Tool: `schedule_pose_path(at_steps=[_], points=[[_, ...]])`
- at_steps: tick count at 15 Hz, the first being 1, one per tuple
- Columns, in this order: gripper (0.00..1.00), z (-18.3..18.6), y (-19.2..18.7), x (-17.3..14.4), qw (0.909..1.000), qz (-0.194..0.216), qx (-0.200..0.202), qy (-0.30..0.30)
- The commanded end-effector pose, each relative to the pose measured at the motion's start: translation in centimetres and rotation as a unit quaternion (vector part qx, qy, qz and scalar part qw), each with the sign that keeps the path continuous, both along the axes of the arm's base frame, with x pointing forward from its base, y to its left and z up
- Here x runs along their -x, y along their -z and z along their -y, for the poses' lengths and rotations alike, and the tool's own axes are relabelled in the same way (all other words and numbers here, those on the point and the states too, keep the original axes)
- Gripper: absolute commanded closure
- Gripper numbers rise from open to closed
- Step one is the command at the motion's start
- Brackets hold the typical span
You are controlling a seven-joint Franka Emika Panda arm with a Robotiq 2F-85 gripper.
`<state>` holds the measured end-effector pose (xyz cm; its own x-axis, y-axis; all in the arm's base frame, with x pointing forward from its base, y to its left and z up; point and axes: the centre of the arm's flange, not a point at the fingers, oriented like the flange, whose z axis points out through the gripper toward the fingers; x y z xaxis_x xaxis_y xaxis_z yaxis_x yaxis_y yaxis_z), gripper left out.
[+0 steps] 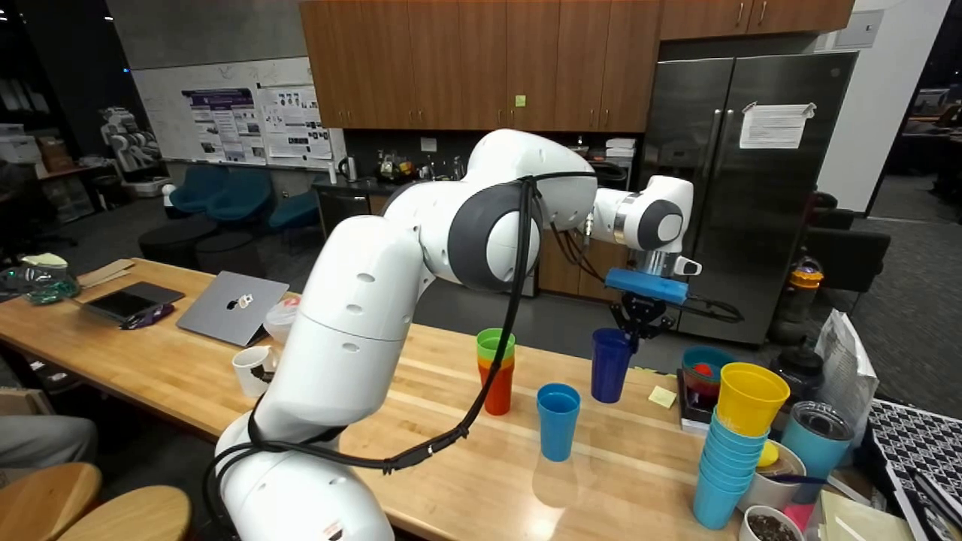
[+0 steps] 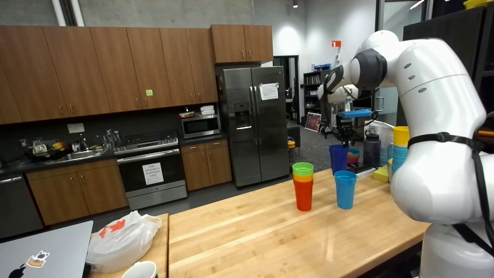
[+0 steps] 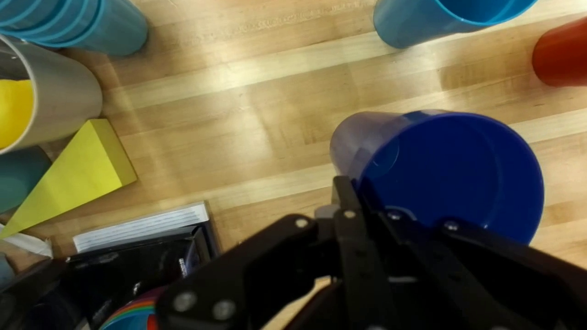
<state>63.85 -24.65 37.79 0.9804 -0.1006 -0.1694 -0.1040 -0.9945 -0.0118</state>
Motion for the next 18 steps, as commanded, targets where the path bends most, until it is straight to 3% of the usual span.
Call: schedule_pose_path(at_steps=[1,8,18], points=[[0.99,0.0,0.4,-1.5,0.9996,0.024,0.008,0.013],[0.99,-0.4,2.2,-2.6,0.9982,0.053,0.016,0.021],[0.99,-1.1,5.5,-3.8,0.9981,0.058,0.009,0.02]])
